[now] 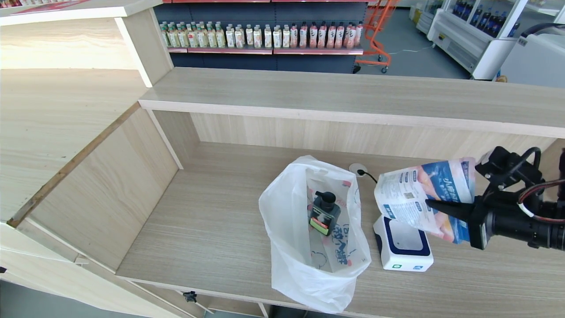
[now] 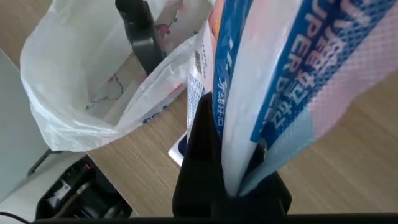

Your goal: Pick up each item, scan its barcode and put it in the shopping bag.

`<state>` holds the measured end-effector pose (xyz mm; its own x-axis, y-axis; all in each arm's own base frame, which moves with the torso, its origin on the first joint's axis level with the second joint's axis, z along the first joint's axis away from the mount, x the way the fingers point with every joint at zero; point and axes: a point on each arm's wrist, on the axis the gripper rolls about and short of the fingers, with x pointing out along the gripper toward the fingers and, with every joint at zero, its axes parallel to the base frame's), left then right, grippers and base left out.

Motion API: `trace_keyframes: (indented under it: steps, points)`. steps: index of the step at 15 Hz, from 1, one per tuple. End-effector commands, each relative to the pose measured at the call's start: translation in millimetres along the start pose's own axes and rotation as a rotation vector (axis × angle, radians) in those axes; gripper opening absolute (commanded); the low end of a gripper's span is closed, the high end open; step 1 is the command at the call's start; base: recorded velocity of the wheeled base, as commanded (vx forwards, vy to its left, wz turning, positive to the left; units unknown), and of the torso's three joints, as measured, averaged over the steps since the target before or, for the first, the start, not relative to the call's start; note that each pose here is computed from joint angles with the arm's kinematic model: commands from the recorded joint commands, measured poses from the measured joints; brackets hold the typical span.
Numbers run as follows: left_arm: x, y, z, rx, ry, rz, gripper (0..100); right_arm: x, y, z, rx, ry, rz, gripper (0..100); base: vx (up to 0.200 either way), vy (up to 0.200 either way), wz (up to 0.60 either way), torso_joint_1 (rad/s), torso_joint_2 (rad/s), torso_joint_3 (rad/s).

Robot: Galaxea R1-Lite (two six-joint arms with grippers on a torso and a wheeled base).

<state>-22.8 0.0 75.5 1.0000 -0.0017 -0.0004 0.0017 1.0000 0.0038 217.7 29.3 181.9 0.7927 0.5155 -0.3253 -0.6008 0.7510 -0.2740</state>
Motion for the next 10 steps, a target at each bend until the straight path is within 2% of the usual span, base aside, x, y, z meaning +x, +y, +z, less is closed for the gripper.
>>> trace_keyframes:
  steps: [1,3,4,5,7,10]
  points:
    - [0.0,0.0,0.0,-0.001,0.0,0.0,100,8.5,19.9,29.9,0.221,-0.066,0.05,0,0.0,0.0,0.0,0.0,0.0,0.0]
    - [0.0,0.0,0.0,-0.001,0.0,0.0,100,15.7,40.9,42.3,0.42,-0.069,0.116,0,0.0,0.0,0.0,0.0,0.0,0.0]
    - [0.0,0.0,0.0,0.001,0.0,0.0,100,17.4,45.5,44.0,0.453,-0.066,0.137,0,0.0,0.0,0.0,0.0,0.0,0.0]
    - [0.0,0.0,0.0,-0.001,0.0,0.0,100,21.7,59.3,47.5,0.548,-0.047,0.201,0,0.0,0.0,0.0,0.0,0.0,0.0]
    - [0.0,0.0,0.0,-0.001,0.0,0.0,100,25.6,70.8,42.0,0.624,0.044,0.242,0,0.0,0.0,0.0,0.0,0.0,0.0]
    - [0.0,0.0,0.0,-0.001,0.0,0.0,100,26.8,74.7,32.4,0.714,0.138,0.243,0,0.0,0.0,0.0,0.0,0.0,0.0]
